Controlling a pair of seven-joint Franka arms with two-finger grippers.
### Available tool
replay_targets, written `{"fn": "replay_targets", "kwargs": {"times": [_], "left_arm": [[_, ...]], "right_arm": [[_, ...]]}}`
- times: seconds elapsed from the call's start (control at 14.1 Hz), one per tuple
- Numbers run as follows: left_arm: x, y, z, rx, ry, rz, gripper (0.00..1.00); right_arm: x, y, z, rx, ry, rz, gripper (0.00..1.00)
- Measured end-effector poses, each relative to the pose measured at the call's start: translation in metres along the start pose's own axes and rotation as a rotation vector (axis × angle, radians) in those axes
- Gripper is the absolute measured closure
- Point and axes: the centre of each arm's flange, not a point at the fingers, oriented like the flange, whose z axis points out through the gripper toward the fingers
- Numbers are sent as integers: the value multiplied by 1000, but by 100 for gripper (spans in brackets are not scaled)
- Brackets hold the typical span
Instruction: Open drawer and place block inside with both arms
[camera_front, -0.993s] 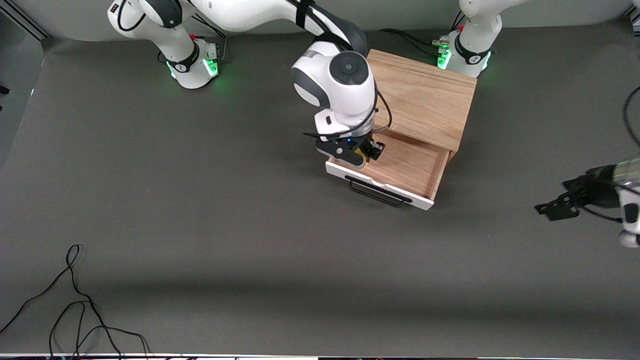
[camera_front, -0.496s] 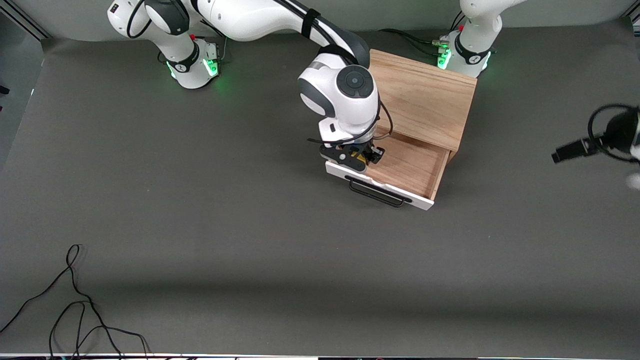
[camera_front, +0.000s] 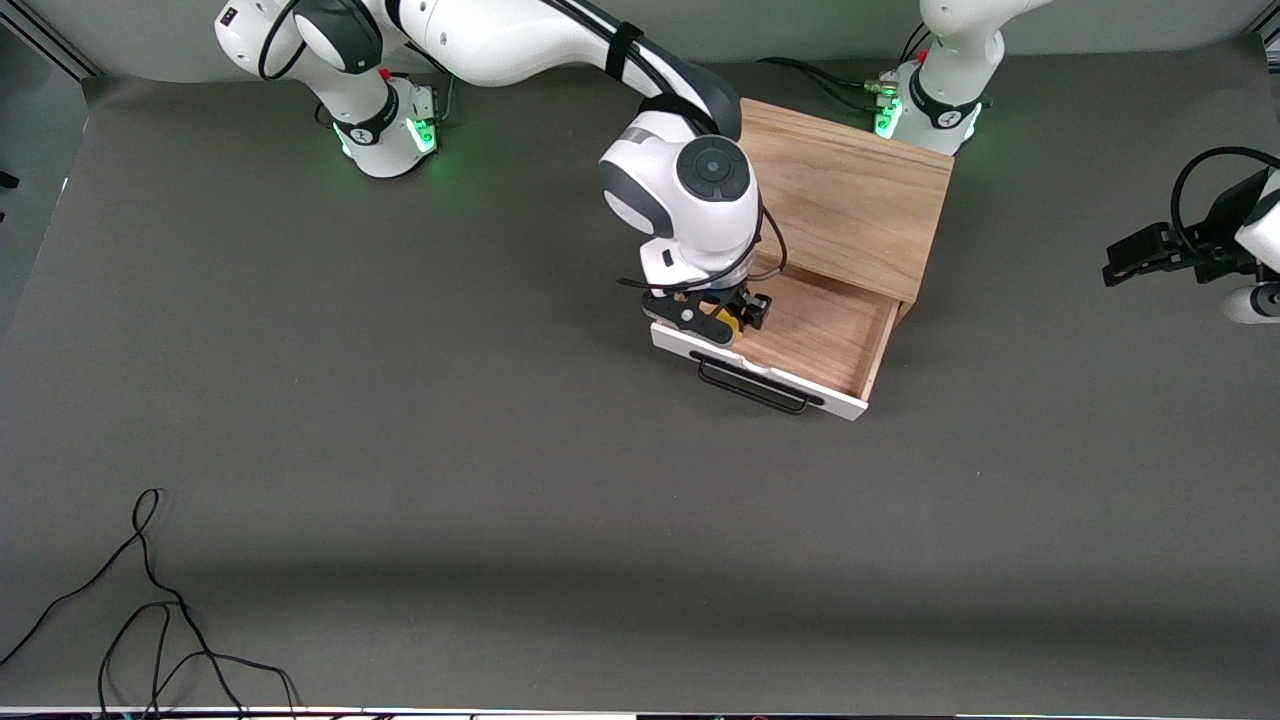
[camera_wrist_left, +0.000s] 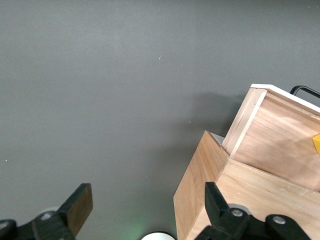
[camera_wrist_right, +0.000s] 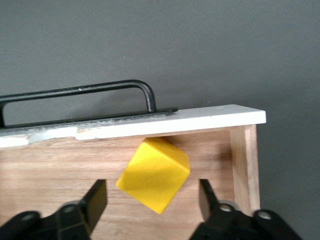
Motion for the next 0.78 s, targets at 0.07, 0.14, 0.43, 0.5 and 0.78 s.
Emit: {"fn": "replay_targets", "kwargs": {"times": [0.07, 0.14, 0.43, 0.5, 0.78], "left_arm": [[-2, 1, -3, 3, 6, 2, 0], [-4, 2, -6, 5, 13, 3, 0], [-8, 5, -14, 11, 33, 12, 0], [-8, 7, -15, 12, 37, 20, 0], [-7, 18, -18, 8, 56, 49, 0]], "right_arm": [[3, -1, -6, 11, 2, 3, 1], [6, -2, -13, 19, 5, 6, 0], [46, 9, -93, 64, 22, 17, 0], [71, 21, -126, 75, 30, -8, 0], [215, 118, -232, 110, 40, -98, 0]]}}
